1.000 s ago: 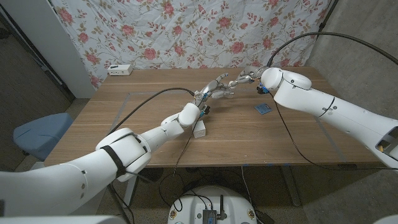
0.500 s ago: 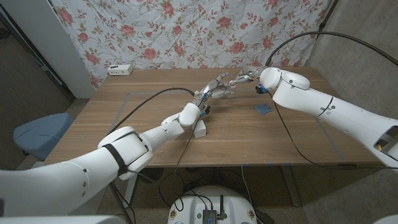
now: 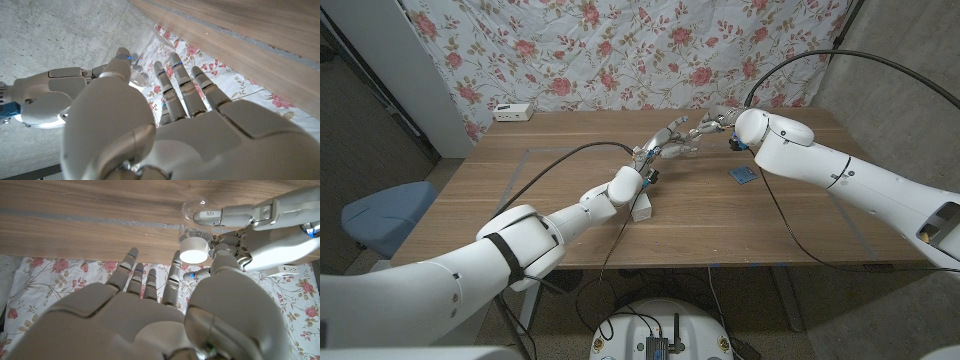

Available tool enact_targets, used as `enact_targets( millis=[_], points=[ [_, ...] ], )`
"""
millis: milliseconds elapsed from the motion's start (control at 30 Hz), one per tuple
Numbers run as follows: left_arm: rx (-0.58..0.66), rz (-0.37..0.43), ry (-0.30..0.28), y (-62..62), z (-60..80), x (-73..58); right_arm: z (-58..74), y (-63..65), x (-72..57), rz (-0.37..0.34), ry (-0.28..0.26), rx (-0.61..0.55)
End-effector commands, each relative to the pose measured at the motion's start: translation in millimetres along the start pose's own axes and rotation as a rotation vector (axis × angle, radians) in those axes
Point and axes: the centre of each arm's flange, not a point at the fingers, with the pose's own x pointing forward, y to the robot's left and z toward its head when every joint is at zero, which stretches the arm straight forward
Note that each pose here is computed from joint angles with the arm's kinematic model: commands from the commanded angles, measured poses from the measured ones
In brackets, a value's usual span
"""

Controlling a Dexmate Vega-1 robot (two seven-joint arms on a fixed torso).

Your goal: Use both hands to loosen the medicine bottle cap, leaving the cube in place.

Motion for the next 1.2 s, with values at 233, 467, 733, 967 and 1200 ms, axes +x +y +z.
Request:
enact_targets(
  millis=[233,467,733,967,1200],
  points=[
    [0.002,0.008,-0.008,-1.9,1.8,-3.0,-0.7,2.6,-3.3,-0.009,0.006,-0.002],
    [0.000,0.010,-0.010,-2.4,2.6,-4.4,-1.6,2.7,-6.0,-0.015,0.007,0.000],
    [0.002,0.014,-0.011,-2.5,3.3,-5.7,-2.0,2.8,-6.5,-0.027,0.006,0.001],
    [0.002,0.015,-0.010,-2.6,3.5,-5.6,-2.4,2.8,-5.3,-0.033,0.009,0.001],
    [0.002,0.013,-0.012,-2.0,3.9,-4.3,-2.2,3.7,-4.9,-0.031,0.009,0.000]
  ],
)
